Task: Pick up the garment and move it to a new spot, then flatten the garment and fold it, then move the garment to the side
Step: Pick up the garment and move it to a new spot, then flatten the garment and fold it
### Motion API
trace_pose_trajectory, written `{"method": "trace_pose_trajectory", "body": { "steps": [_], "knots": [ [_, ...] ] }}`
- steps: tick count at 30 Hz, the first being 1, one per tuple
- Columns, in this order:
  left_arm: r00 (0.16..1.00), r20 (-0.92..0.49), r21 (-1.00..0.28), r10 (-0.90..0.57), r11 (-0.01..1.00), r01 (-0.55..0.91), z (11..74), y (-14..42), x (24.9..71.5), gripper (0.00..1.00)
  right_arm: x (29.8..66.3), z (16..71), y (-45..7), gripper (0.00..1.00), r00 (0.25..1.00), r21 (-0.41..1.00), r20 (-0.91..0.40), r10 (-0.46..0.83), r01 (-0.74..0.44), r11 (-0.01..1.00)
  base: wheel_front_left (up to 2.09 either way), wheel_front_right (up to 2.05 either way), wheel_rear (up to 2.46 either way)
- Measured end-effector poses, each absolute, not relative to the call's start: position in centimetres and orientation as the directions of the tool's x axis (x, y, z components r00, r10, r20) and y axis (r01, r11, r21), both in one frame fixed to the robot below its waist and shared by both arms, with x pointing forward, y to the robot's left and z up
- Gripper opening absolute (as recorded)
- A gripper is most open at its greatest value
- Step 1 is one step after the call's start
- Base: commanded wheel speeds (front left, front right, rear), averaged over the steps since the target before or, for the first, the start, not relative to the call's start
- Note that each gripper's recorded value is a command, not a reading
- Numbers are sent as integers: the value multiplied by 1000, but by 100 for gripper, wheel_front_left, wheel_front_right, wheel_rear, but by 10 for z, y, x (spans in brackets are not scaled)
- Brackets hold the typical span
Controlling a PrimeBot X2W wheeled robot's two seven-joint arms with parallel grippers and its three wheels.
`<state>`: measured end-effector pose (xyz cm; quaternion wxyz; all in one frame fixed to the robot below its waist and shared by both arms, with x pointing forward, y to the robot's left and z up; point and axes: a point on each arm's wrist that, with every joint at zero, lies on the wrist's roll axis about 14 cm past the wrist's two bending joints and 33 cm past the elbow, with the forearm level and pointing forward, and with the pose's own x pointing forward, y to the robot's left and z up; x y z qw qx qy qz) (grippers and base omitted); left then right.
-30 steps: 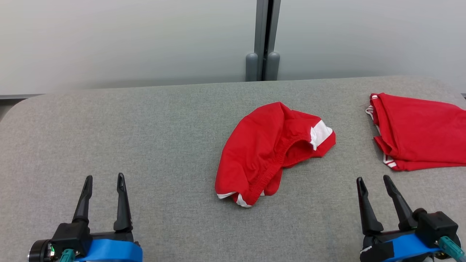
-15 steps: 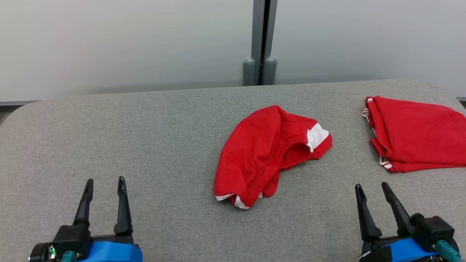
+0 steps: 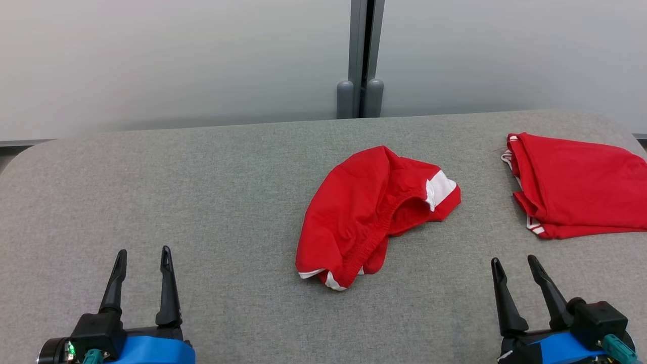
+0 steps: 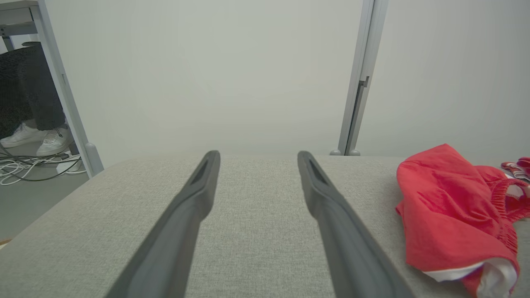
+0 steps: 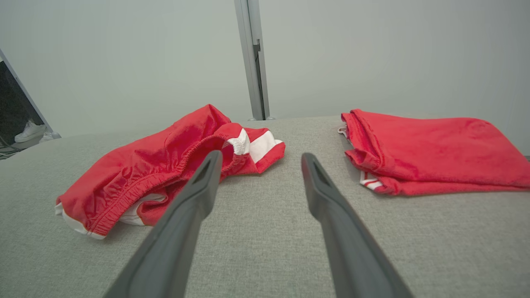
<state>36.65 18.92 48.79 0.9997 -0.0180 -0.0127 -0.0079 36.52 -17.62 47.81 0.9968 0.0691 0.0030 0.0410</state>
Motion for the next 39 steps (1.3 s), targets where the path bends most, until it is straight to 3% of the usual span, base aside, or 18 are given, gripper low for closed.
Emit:
{"method": "trace_pose_trajectory", "body": {
  "steps": [17,28,39],
  "knots": [
    [1000,21,-34,-18,999,19,486,188,369,100,372,479,-175,100,996,133,1,87,-87,987,0,0,0],
    [1000,8,-35,-11,999,12,482,190,379,100,424,486,-157,100,981,40,7,194,-194,980,0,0,0],
    [999,-14,-58,32,998,-33,474,196,388,100,478,435,-137,100,941,-57,-170,292,-305,951,0,0,0]
  ]
}}
